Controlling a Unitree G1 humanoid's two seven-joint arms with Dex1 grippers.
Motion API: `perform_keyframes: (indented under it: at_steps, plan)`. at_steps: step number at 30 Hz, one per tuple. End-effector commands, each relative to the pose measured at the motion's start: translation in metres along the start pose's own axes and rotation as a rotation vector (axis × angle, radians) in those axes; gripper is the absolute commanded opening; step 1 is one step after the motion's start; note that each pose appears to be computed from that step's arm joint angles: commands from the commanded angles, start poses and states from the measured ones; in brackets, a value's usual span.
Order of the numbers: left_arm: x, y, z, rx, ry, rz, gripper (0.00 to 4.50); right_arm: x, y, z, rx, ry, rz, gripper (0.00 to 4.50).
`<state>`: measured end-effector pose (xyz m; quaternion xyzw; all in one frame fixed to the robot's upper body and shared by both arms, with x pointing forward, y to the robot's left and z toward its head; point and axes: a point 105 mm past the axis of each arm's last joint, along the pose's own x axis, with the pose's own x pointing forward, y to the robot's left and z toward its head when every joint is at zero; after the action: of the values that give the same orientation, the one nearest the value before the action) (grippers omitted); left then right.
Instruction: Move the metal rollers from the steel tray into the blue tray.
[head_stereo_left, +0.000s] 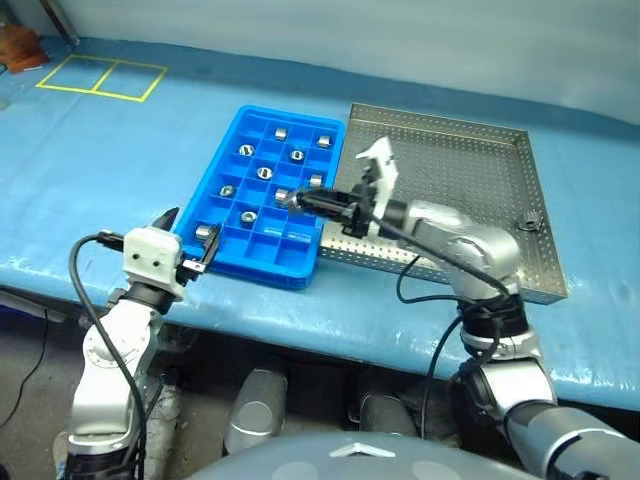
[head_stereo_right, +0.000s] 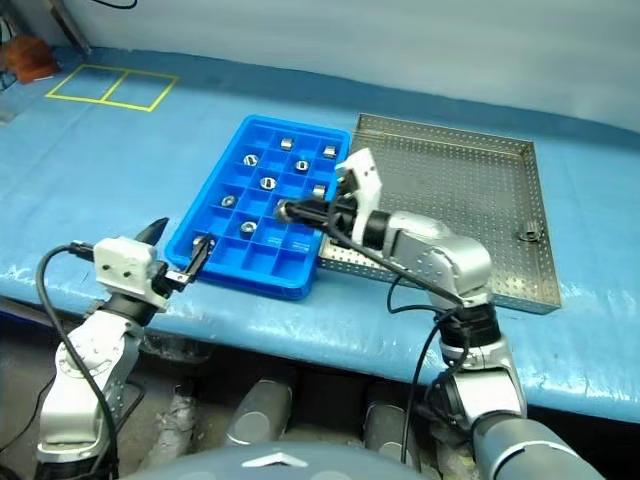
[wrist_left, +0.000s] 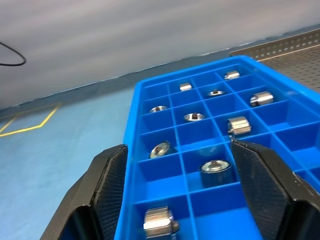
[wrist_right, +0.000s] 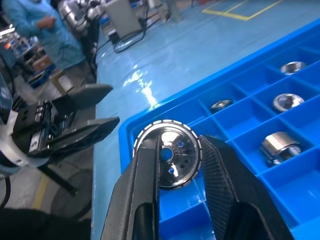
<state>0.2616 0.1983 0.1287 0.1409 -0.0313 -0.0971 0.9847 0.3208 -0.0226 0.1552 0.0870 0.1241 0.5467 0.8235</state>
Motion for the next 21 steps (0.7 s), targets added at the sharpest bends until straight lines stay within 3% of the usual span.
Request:
perform_keyframes:
  at_steps: [1, 11, 16, 19, 21]
  plan:
    - [-0.008, 0.005, 0.014, 0.045, -0.042, 0.024, 3.58, 0.012, 0.003, 0.001, -0.077, 0.047, 0.036, 0.85]
    - [-0.01, -0.001, 0.01, 0.033, -0.026, 0.02, 3.58, 0.014, -0.016, -0.03, -0.154, 0.217, -0.03, 0.85]
    - [-0.004, -0.004, 0.012, 0.037, -0.034, 0.0, 3.58, 0.0, -0.027, -0.045, -0.226, 0.302, -0.099, 2.54]
    - [0.002, -0.008, 0.017, 0.031, -0.06, -0.018, 3.58, -0.013, -0.03, -0.029, -0.197, 0.2, -0.134, 3.49]
    - [0.009, -0.014, 0.022, -0.013, -0.095, -0.027, 3.58, -0.028, -0.032, -0.01, -0.192, 0.076, -0.173, 3.49]
